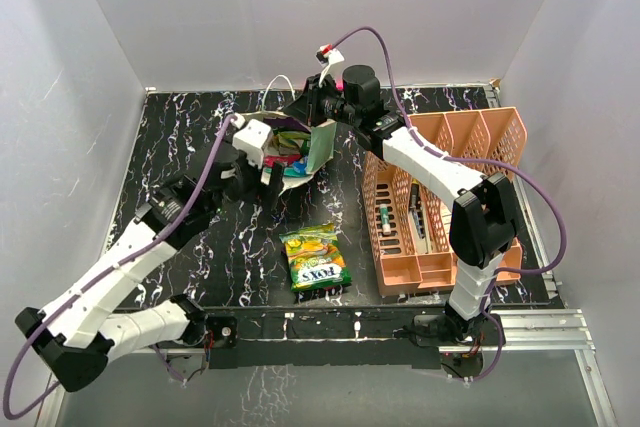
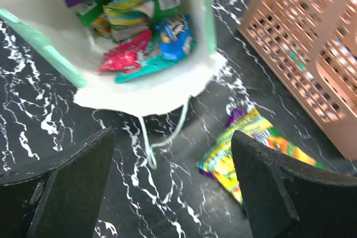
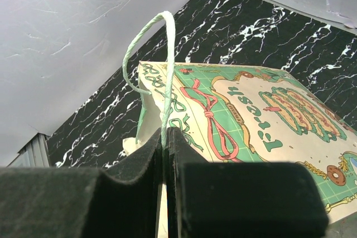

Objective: Take the snacks out of the paper bag
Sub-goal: Place the snack at the center of the board, then take out the snack from the paper bag.

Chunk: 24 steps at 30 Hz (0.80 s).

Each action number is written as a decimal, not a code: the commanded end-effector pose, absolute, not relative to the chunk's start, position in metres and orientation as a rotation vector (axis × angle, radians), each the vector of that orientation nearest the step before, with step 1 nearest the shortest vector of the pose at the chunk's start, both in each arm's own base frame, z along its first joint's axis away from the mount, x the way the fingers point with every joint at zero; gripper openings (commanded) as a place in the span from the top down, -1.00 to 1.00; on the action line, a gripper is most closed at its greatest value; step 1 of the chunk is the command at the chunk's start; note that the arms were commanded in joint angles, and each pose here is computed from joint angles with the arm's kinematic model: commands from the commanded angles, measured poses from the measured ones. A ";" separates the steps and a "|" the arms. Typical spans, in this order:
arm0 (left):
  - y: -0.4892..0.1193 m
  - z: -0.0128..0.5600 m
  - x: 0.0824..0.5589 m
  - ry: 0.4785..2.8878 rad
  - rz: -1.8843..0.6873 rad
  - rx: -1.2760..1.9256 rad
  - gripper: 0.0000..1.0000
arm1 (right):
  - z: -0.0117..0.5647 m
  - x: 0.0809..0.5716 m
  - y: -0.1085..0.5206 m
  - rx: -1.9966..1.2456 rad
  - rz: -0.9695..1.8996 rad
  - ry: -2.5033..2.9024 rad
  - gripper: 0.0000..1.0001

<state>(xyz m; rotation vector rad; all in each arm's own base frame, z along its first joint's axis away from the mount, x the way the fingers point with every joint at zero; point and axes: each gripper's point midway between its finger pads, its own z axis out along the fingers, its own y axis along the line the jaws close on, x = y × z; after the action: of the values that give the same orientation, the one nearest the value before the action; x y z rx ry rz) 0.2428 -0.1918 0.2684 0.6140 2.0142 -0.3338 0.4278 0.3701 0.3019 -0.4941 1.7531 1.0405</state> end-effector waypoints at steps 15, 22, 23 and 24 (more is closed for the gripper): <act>-0.212 0.242 0.402 1.881 -0.511 -0.059 -0.12 | 0.351 0.424 0.365 -0.489 1.058 1.629 0.85; -0.196 0.196 0.415 1.949 -0.532 -0.630 -0.14 | 0.353 0.426 0.367 -0.478 1.068 1.619 0.85; -0.197 0.192 0.416 1.935 -0.562 -0.692 -0.14 | 0.353 0.426 0.367 -0.476 1.073 1.618 0.85; -0.198 0.189 0.417 1.916 -0.586 -0.740 -0.11 | 0.353 0.426 0.368 -0.475 1.075 1.619 0.85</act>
<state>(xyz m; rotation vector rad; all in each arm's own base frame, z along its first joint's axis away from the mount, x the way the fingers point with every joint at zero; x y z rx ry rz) 0.4065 -0.2068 0.1860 -0.3734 2.0269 -0.4919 0.4262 0.3711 0.3024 -0.4850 1.7594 1.0590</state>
